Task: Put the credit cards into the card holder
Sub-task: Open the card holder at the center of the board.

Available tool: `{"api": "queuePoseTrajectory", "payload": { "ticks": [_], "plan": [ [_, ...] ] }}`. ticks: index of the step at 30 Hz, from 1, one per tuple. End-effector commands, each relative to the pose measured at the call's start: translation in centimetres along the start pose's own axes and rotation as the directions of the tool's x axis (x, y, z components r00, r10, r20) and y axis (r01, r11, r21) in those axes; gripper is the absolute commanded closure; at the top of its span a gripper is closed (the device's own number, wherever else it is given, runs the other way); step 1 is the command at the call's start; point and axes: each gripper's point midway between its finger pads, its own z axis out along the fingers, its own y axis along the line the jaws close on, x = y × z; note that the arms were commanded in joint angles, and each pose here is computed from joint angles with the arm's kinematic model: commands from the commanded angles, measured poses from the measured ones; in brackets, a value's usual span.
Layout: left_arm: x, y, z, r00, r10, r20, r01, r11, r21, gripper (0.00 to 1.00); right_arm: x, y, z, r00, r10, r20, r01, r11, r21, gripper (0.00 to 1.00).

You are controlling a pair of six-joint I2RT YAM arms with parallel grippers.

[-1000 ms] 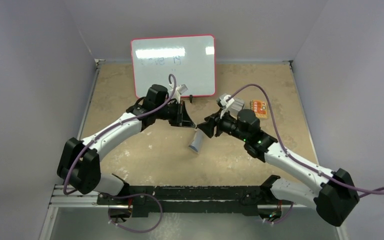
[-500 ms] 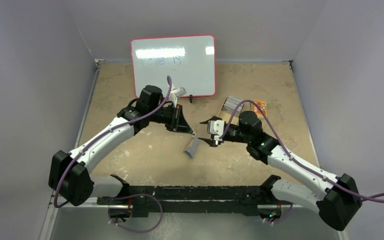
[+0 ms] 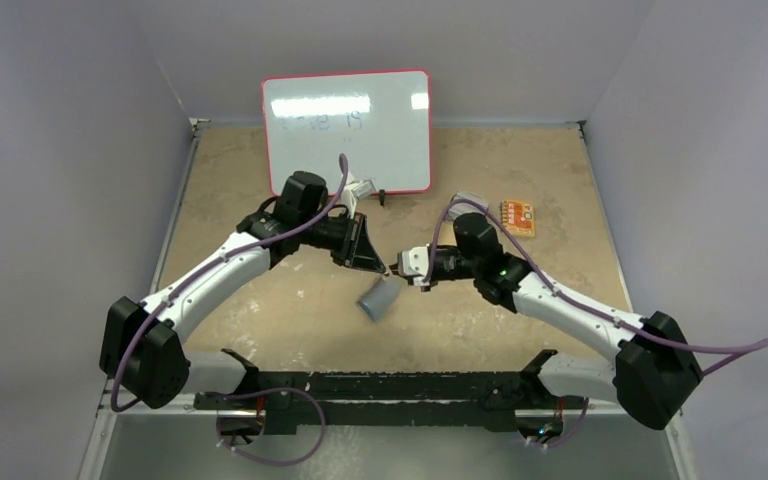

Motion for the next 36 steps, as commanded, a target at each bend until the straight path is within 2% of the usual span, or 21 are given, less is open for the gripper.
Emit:
{"api": "queuePoseTrajectory", "payload": {
  "ticks": [1, 4, 5, 6, 8, 9, 11, 14, 15, 16, 17, 19, 22, 24, 26, 27, 31, 33, 35, 36],
  "plan": [
    [-3.6, -0.3, -1.1, 0.994, 0.056, 0.094, -0.052, 0.998, -0.039, 0.92, -2.9, -1.3, 0.7, 0.995, 0.049, 0.085, -0.049, 0.999, -0.008, 1.00],
    [-6.9, 1.1, -3.1, 0.972, -0.002, 0.236, 0.031, 0.992, -0.119, 0.77, -3.5, -0.9, 0.8, 0.979, 0.176, 0.104, -0.175, 0.984, -0.026, 1.00],
    [-8.4, 2.1, -4.2, 0.951, -0.024, 0.310, 0.078, 0.983, -0.163, 0.67, -4.0, -1.1, 0.8, 0.966, 0.223, 0.131, -0.223, 0.975, -0.013, 1.00],
    [-9.5, 3.5, -5.7, 0.924, -0.041, 0.380, 0.135, 0.965, -0.224, 0.56, -4.4, -1.2, 0.7, 0.945, 0.285, 0.160, -0.289, 0.957, 0.000, 1.00],
    [-11.3, 4.8, -8.3, 0.872, -0.031, 0.488, 0.198, 0.935, -0.295, 0.49, -5.6, -1.6, 0.5, 0.878, 0.420, 0.231, -0.435, 0.900, 0.019, 1.00],
    [-11.8, 5.1, -9.3, 0.854, -0.017, 0.521, 0.215, 0.922, -0.322, 0.48, -6.0, -2.3, 0.3, 0.823, 0.500, 0.269, -0.530, 0.846, 0.048, 1.00],
    [-11.9, 6.2, -11.1, 0.831, 0.000, 0.557, 0.268, 0.877, -0.400, 0.47, -6.5, -3.6, 0.1, 0.678, 0.656, 0.331, -0.711, 0.699, 0.070, 1.00],
    [-11.6, 7.5, -13.2, 0.802, 0.035, 0.596, 0.327, 0.809, -0.488, 0.47, -5.4, -4.4, 0.7, 0.476, 0.816, 0.329, -0.876, 0.473, 0.097, 1.00],
    [-11.1, 8.0, -13.4, 0.794, 0.035, 0.607, 0.347, 0.794, -0.499, 0.47, -4.3, -4.4, 0.8, 0.395, 0.855, 0.337, -0.919, 0.375, 0.125, 1.00],
    [-10.6, 8.3, -13.8, 0.781, 0.036, 0.624, 0.367, 0.781, -0.505, 0.46, -3.4, -4.2, 0.8, 0.278, 0.893, 0.354, -0.960, 0.245, 0.135, 1.00],
    [-10.1, 8.6, -14.0, 0.770, 0.036, 0.637, 0.383, 0.773, -0.507, 0.45, -2.8, -4.0, 0.9, 0.197, 0.907, 0.372, -0.979, 0.159, 0.131, 1.00],
    [-9.0, 9.1, -13.7, 0.758, 0.019, 0.652, 0.402, 0.773, -0.491, 0.44, -2.8, -3.4, 1.1, 0.121, 0.912, 0.392, -0.992, 0.099, 0.076, 1.00],
    [-6.5, 10.2, -12.2, 0.772, -0.039, 0.635, 0.419, 0.782, -0.461, 0.43, 1.1, -2.3, 1.5, 0.003, 0.920, 0.391, -0.983, -0.068, 0.168, 1.00],
    [-4.6, 11.3, -10.9, 0.782, -0.102, 0.614, 0.446, 0.780, -0.439, 0.43, 3.7, -0.8, 2.1, -0.057, 0.930, 0.363, -0.964, -0.146, 0.223, 1.00],
    [-2.8, 12.4, -9.6, 0.790, -0.166, 0.590, 0.474, 0.775, -0.417, 0.43, 4.9, 0.9, 2.9, -0.127, 0.938, 0.322, -0.957, -0.201, 0.208, 1.00],
    [-2.2, 12.7, -9.0, 0.792, -0.191, 0.580, 0.484, 0.776, -0.405, 0.43, 5.4, 1.2, 3.2, -0.144, 0.936, 0.320, -0.955, -0.217, 0.204, 1.00],
    [-0.1, 13.9, -7.2, 0.764, -0.281, 0.581, 0.545, 0.763, -0.347, 0.42, 7.6, 2.7, 3.8, -0.227, 0.919, 0.322, -0.925, -0.307, 0.222, 1.00],
    [0.7, 14.3, -6.4, 0.760, -0.297, 0.577, 0.554, 0.760, -0.338, 0.42, 9.5, 2.9, 3.3, -0.199, 0.912, 0.360, -0.908, -0.309, 0.282, 1.00],
    [1.3, 14.4, -5.1, 0.770, -0.309, 0.559, 0.549, 0.767, -0.333, 0.40, 12.1, 3.6, 2.4, -0.194, 0.896, 0.399, -0.854, -0.355, 0.381, 1.00],
    [1.5, 14.5, -4.4, 0.777, -0.313, 0.546, 0.543, 0.772, -0.331, 0.40, 12.5, 3.7, 2.1, -0.188, 0.891, 0.413, -0.850, -0.358, 0.386, 1.00]
  ]
}}
